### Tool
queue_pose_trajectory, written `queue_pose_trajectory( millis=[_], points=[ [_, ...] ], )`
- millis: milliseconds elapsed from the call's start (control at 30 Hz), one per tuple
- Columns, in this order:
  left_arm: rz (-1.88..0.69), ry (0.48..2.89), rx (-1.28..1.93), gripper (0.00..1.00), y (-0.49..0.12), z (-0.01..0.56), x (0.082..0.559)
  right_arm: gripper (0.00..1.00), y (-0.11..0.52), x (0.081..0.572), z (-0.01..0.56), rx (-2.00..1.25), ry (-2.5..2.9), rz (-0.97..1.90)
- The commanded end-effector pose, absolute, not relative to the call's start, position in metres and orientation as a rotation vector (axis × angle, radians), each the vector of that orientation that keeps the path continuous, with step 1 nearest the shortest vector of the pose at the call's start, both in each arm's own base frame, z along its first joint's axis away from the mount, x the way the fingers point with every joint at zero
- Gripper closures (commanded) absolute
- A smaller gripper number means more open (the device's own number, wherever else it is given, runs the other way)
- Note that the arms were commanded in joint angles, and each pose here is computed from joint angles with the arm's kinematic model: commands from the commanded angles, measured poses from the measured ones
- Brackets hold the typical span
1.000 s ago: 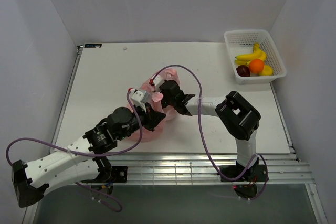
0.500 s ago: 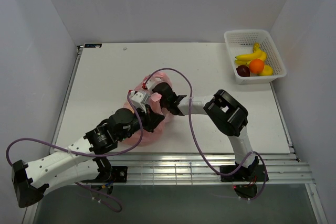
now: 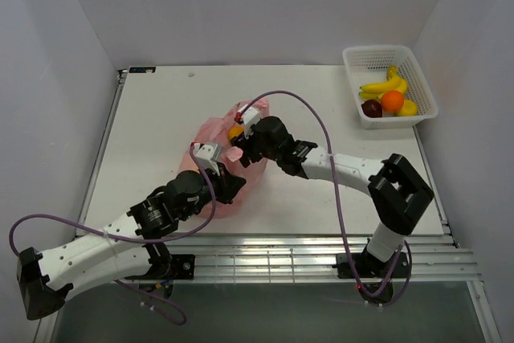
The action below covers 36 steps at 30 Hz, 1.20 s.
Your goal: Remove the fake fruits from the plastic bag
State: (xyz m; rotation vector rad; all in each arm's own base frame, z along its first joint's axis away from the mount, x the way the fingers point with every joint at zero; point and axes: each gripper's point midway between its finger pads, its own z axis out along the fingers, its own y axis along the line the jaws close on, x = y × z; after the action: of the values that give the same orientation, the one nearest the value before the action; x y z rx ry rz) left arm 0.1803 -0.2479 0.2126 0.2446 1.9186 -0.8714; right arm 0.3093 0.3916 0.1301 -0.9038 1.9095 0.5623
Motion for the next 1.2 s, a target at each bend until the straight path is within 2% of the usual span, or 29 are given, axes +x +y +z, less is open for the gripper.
queue_pose_trajectory(
  millis=[0,67,300,500,600,633,733,800,867,900,1000,1033,1067,1133,1167],
  points=[
    [-0.841,1.927,0.209,1.0,-0.241,0.205,0.182,0.92,0.367,0.301,0.157,-0.855,1.905,0.522],
    [-0.85,1.916,0.216,1.0,-0.242,0.206,0.182,0.92,0.354,0.298,0.163,-0.84,1.914,0.49],
    [-0.862,1.89,0.261,1.0,-0.242,0.21,0.178,0.92,0.315,0.28,0.239,-0.757,1.804,0.489],
    [-0.863,1.883,0.299,1.0,-0.244,0.212,0.176,0.92,0.247,0.3,0.304,-0.56,1.729,0.495],
    [-0.865,1.89,0.313,1.0,-0.245,0.211,0.175,0.92,0.184,0.34,0.32,-0.394,1.73,0.408],
    [-0.873,1.886,0.321,1.0,-0.246,0.213,0.174,0.92,0.149,0.36,0.319,-0.318,1.75,0.334],
    [-0.882,1.89,0.337,1.0,-0.249,0.214,0.173,0.92,0.095,0.401,0.306,-0.22,1.812,0.239],
    [-0.882,1.903,0.353,1.0,-0.251,0.211,0.172,0.92,0.079,0.431,0.282,-0.177,1.886,0.265],
    [-0.895,1.906,0.368,1.0,-0.254,0.212,0.17,0.92,0.047,0.459,0.295,-0.1,1.874,0.22],
    [-0.889,1.912,0.375,1.0,-0.255,0.211,0.17,0.88,0.036,0.481,0.294,-0.071,1.884,0.194],
    [-0.899,1.923,0.389,1.0,-0.257,0.21,0.168,0.86,-0.013,0.521,0.27,0.023,1.933,0.028],
    [-0.906,1.923,0.395,1.0,-0.258,0.209,0.167,0.86,-0.031,0.534,0.285,0.071,1.901,-0.042],
    [-0.911,1.928,0.4,1.0,-0.259,0.208,0.166,0.85,-0.04,0.547,0.258,0.096,1.96,-0.071],
    [-0.914,1.935,0.403,1.0,-0.259,0.206,0.165,0.76,-0.061,0.565,0.264,0.139,1.95,-0.114],
    [-0.917,1.938,0.403,1.0,-0.259,0.206,0.164,0.66,-0.067,0.574,0.24,0.157,1.999,-0.127]
  ],
)
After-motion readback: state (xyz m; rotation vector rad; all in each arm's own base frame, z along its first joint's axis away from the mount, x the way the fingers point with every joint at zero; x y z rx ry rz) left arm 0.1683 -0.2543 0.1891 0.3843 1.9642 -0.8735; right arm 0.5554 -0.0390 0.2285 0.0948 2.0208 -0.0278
